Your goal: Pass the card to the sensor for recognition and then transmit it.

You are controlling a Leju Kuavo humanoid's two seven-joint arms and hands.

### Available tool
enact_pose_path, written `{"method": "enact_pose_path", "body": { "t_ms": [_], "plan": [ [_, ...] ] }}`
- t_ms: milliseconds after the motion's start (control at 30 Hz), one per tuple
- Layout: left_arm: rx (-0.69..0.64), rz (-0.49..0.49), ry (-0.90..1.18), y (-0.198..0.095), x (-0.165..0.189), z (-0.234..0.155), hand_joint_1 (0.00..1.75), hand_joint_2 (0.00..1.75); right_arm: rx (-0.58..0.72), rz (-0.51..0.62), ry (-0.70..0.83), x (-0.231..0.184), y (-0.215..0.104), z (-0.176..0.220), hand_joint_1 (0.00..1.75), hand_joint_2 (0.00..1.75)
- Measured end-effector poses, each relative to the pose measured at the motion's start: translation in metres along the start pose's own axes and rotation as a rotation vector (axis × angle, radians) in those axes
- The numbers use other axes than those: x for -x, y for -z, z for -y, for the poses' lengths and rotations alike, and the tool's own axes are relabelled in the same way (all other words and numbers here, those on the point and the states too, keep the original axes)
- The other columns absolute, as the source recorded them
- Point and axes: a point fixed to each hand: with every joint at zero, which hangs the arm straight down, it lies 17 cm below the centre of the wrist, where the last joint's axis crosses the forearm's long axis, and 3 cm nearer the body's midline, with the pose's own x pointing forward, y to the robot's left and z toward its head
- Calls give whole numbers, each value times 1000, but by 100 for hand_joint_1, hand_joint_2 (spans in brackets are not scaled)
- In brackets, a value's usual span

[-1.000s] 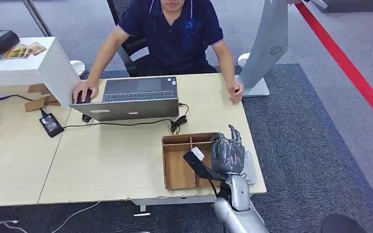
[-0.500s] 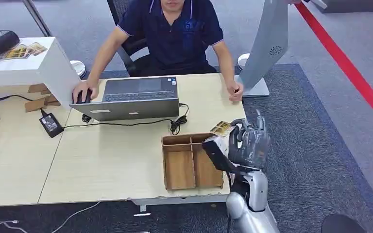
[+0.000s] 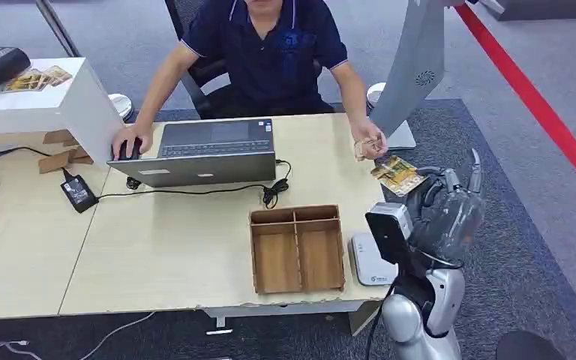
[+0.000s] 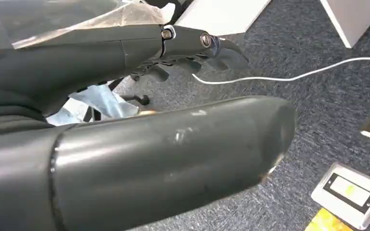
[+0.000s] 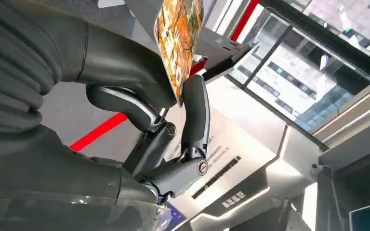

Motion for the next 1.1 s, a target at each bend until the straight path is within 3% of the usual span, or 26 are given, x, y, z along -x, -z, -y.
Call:
{"method": "enact_pose_path", "body": {
  "t_ms": [367,1100],
  "plan": [
    [-11,23,14,2,-5,-4,0,0,-29,54,-1,-13,-3,-17,175,175],
    [-13,27,15,3,-6,-5,0,0,-130,38,3,-17,-19,-66,175,175]
  ]
}}
